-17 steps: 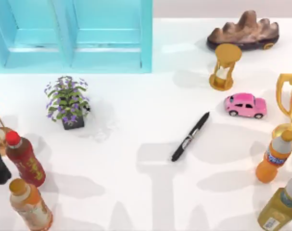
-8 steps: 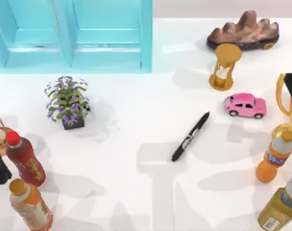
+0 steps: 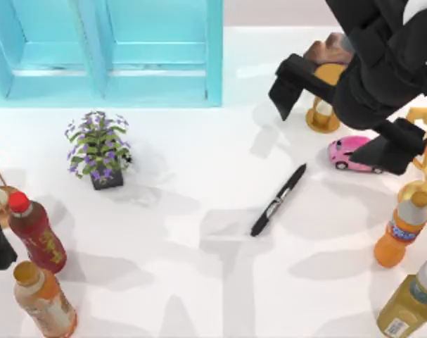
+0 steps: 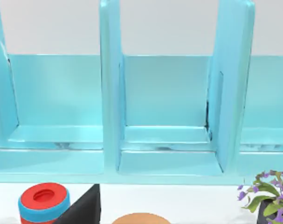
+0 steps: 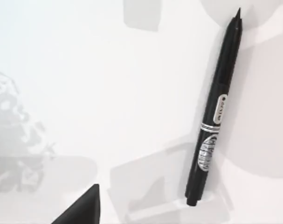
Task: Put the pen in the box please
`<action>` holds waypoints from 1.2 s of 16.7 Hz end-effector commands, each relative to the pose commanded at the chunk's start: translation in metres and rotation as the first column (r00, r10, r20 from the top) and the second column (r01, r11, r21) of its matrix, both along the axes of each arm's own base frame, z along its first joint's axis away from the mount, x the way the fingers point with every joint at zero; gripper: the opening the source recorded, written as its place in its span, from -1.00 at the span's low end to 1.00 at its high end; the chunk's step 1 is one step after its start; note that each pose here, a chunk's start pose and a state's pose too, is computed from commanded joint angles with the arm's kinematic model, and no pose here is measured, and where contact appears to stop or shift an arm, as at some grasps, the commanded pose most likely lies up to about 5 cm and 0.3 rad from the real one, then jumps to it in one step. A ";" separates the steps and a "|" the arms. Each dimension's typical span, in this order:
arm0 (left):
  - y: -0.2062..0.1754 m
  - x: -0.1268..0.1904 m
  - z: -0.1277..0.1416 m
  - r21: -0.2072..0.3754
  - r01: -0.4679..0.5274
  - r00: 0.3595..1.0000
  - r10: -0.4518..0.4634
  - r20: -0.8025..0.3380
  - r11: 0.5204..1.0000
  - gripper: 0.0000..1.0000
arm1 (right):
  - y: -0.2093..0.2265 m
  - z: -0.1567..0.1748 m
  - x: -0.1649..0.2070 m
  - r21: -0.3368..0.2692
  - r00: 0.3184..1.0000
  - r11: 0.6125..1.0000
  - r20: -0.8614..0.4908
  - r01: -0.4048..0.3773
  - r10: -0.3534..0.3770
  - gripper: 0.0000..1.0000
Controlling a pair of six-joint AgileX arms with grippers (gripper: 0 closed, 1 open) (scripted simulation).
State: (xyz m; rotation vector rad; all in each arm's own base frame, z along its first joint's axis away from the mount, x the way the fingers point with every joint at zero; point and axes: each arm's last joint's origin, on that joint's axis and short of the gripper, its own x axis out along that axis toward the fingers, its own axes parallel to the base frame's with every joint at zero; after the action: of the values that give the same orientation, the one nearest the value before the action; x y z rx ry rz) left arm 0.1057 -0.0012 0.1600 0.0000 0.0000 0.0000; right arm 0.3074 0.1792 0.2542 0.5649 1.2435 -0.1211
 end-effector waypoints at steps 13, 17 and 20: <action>0.000 0.000 0.000 0.000 0.000 1.000 0.000 0.000 1.000 1.00 | 0.039 -0.069 0.058 -0.136 0.941 0.982 -0.295 0.130 -0.165 1.00; 0.000 0.000 0.000 0.000 0.000 1.000 0.000 0.000 1.000 1.00 | 0.041 -0.094 0.062 -0.139 0.939 0.981 -0.299 0.132 -0.168 1.00; 0.000 0.000 0.000 0.000 0.000 1.000 0.000 0.000 1.000 1.00 | 0.045 -0.134 0.066 -0.129 0.943 0.983 -0.287 0.133 -0.166 1.00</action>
State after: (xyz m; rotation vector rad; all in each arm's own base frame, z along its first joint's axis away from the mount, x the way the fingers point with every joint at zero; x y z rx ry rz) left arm 0.1057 -0.0012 0.1600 0.0000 0.0000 0.0000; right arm 0.3735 0.2241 0.1199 0.5604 1.4753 -0.4121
